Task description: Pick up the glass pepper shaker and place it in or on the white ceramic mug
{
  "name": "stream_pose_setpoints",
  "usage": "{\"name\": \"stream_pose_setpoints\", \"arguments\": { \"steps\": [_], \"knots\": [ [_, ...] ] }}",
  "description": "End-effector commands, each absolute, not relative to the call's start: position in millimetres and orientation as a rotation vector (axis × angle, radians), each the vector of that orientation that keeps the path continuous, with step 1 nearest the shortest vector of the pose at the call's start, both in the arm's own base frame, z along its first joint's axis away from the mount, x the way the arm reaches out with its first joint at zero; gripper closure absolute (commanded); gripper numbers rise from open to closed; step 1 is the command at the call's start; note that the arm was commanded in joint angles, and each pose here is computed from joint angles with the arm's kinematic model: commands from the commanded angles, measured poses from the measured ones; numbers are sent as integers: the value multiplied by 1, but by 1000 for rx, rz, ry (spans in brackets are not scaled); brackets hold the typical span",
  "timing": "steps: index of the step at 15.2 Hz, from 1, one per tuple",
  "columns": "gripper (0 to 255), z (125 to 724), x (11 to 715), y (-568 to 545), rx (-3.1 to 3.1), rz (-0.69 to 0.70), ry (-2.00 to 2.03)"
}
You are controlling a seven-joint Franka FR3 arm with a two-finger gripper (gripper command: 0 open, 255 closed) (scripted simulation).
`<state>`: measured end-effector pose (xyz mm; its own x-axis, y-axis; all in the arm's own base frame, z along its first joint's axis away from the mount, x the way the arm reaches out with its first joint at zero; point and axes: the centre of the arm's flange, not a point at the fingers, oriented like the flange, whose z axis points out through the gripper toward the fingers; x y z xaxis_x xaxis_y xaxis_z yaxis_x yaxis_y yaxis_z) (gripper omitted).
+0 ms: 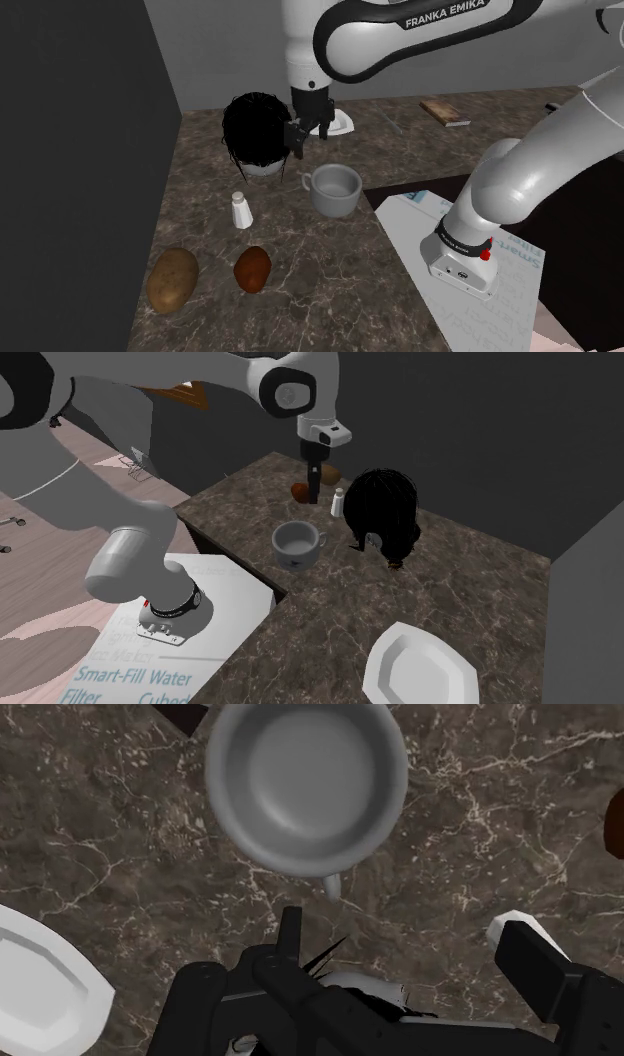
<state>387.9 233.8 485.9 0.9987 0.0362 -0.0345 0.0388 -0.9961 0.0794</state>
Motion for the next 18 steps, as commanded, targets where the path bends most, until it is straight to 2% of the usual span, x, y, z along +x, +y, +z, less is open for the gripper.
{"name": "stream_pose_setpoints", "arguments": {
  "steps": [1,18],
  "knots": [
    [0,477,398,256,3060,-41,52],
    [0,378,473,410,3041,28,24]
  ]
}}
